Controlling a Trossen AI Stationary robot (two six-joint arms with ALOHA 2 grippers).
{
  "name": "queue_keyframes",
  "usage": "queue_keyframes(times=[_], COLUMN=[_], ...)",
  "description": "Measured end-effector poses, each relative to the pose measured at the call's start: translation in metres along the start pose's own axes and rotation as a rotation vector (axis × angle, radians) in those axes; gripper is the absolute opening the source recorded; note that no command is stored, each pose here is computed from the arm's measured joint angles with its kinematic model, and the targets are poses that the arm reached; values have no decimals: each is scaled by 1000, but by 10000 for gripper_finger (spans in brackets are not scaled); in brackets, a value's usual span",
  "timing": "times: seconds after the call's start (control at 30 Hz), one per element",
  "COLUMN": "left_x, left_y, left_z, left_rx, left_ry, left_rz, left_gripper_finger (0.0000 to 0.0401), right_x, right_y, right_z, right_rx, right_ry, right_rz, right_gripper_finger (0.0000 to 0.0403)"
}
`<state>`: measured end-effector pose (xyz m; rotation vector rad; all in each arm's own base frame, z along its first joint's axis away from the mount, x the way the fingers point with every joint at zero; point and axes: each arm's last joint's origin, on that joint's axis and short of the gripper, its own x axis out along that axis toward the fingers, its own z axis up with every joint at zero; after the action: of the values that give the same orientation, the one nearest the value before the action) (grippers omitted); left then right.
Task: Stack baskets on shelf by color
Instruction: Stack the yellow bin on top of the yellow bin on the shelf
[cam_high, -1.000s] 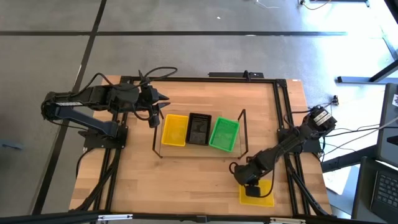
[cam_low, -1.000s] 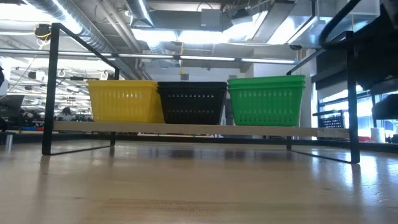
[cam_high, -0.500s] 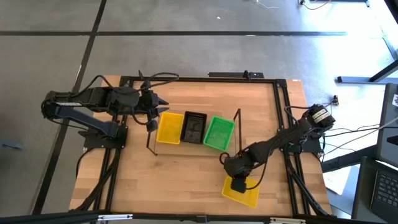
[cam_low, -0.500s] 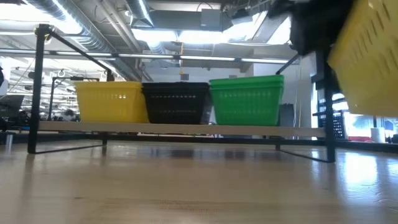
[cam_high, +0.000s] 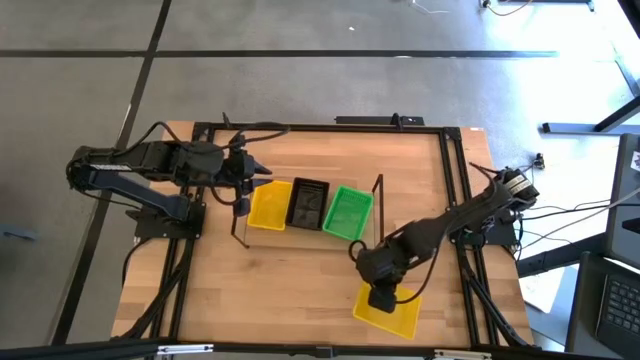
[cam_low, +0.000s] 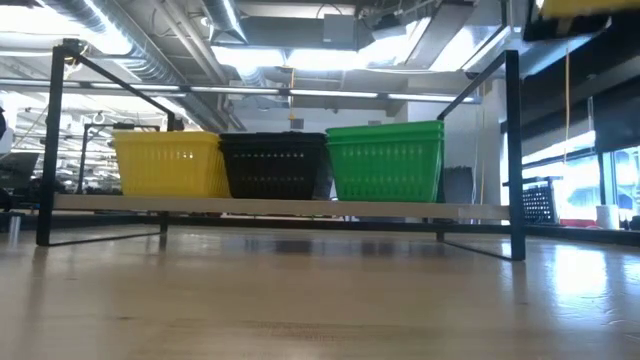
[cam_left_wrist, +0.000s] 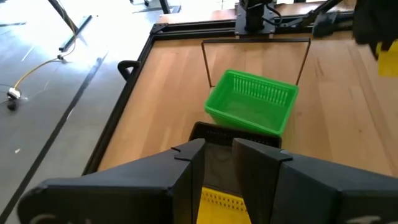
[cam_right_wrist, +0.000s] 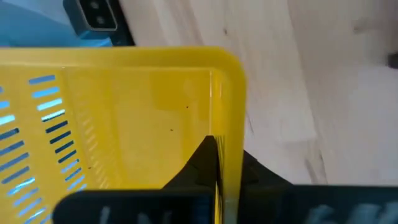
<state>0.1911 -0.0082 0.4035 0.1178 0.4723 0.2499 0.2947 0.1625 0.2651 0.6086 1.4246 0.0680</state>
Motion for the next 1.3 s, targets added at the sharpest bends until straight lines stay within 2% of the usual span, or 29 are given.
queue_keyframes(times=[0.1,0.23,0.43,0.7,0.9,1.07,1.2,1.3], left_x=[0,0,0,0,5,19,40,54], left_y=[0,0,0,0,-1,-4,-8,-12], left_z=[0,0,-1,0,7,14,23,34], left_rx=[-1,-4,-6,2,84,176,232,230], left_ry=[0,4,5,5,-53,-79,-112,-184], left_rz=[-1,-1,1,1,16,112,239,318], left_gripper_finger=[75,75,75,75,75,75,75,75], right_x=[-22,-48,-80,-120,-139,-155,-166,-173], right_y=[8,8,-4,-23,-50,-72,-81,-85], right_z=[-2,-2,12,41,63,84,98,107], right_rx=[8,29,158,211,194,243,222,180], right_ry=[15,-26,-110,-428,-656,-844,-931,-959], right_rz=[-34,-144,-243,-403,-678,-855,-925,-943], right_gripper_finger=[0,0,0,0,0,0,0,0])
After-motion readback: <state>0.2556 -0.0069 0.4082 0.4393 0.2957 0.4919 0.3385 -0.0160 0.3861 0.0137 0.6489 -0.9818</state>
